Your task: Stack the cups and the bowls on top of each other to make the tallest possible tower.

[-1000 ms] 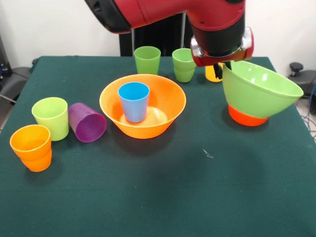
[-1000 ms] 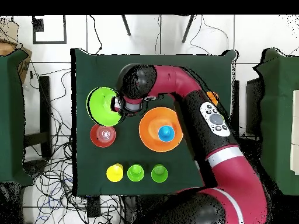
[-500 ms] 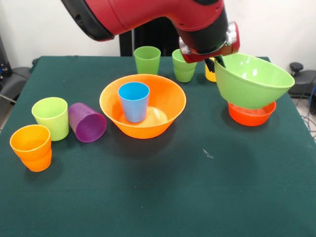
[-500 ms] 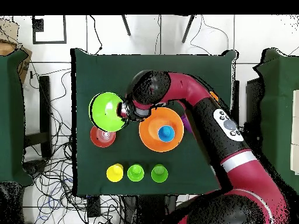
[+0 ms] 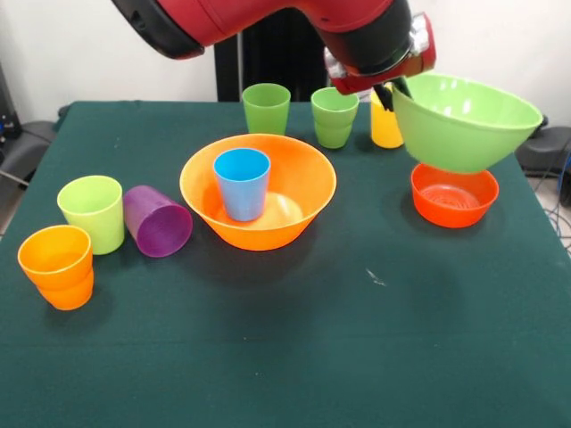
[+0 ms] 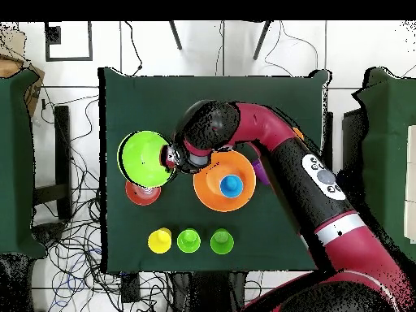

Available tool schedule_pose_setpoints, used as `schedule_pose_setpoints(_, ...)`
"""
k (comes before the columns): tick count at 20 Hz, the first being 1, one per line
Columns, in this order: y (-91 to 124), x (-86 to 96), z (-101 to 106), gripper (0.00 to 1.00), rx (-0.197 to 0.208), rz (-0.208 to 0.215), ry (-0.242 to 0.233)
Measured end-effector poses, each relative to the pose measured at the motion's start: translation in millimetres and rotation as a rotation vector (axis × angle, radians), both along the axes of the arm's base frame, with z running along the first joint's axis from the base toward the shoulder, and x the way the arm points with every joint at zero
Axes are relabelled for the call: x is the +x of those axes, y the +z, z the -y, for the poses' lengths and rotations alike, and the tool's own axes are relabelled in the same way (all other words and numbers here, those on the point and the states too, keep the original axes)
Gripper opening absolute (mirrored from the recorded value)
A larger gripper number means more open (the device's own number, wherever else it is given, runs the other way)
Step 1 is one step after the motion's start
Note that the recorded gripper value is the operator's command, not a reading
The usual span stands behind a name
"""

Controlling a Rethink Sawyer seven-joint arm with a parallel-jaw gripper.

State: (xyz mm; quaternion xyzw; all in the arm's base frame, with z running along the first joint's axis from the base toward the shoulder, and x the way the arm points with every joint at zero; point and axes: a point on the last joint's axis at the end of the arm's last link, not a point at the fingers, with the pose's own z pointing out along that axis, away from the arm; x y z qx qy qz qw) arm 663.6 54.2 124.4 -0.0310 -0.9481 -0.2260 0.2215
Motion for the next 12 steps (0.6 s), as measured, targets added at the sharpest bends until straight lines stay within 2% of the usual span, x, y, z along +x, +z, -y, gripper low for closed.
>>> schedule_pose_setpoints(12, 10, -7.8, -16, 0.0, 0.046, 0.006, 0.035)
